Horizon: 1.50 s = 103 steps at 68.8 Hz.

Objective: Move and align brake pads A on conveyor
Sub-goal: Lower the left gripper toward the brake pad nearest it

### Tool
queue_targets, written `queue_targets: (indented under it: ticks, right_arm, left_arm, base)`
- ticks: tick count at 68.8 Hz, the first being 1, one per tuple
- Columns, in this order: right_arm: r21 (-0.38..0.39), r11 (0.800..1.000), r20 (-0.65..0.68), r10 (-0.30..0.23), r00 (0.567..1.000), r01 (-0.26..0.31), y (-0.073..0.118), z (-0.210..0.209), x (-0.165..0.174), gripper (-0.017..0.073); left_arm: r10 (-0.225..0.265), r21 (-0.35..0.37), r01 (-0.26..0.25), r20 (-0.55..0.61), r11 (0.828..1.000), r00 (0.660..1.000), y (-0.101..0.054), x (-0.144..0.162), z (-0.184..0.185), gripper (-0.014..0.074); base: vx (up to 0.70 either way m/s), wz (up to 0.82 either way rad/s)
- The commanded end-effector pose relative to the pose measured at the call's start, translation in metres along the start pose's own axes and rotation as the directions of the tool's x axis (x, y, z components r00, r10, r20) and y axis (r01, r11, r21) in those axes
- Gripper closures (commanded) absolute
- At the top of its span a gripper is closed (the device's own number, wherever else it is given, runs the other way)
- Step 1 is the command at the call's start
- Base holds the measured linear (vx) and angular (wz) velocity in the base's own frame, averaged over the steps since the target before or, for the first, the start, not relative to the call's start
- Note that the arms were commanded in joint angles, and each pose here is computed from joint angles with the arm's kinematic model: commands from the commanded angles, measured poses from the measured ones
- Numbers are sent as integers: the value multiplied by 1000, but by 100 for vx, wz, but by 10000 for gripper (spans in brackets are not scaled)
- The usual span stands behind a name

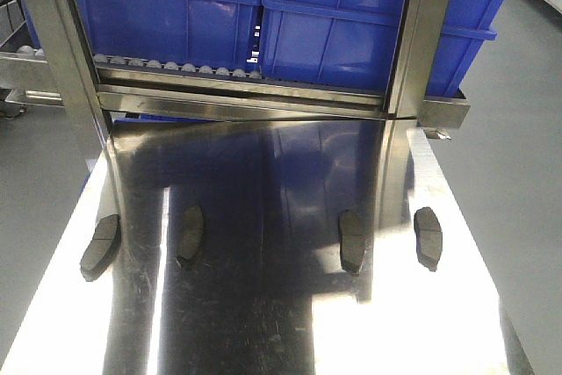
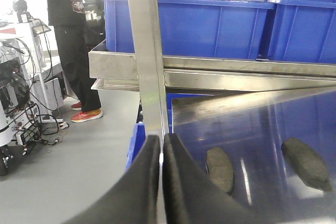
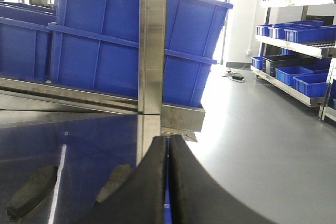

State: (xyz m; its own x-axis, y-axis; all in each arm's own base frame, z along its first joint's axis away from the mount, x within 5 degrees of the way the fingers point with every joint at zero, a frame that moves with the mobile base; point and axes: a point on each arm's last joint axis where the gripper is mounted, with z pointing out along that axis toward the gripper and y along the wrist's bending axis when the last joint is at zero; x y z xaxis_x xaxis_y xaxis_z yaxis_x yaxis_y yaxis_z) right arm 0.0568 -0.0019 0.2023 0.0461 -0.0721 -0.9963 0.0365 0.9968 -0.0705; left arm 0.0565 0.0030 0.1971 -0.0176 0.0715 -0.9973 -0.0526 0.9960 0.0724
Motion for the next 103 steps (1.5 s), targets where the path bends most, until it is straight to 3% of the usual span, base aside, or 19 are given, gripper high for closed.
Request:
queue_targets:
  ticks: [1,83,92,103]
  right_arm:
    - [9,1000,72,-7,997,6,0,-1,-3,571]
    - [9,1000,72,-7,997,6,0,-1,-3,571]
    - [9,1000,72,-7,997,6,0,-1,-3,571]
    - [9,1000,72,-7,997,6,0,-1,-3,571]
  left_arm:
    - [-7,0,7,66,1000,998,0,-1,-1,600]
    - [-7,0,7,67,1000,998,0,-1,-1,600]
    - [-8,-9,10,172,1000,985,1,-11,-2,600]
    - [-45,-19,55,356,998,933,4,-37,-8,600]
  base:
    - [0,0]
    - [0,0]
    - [0,0]
    - [0,0]
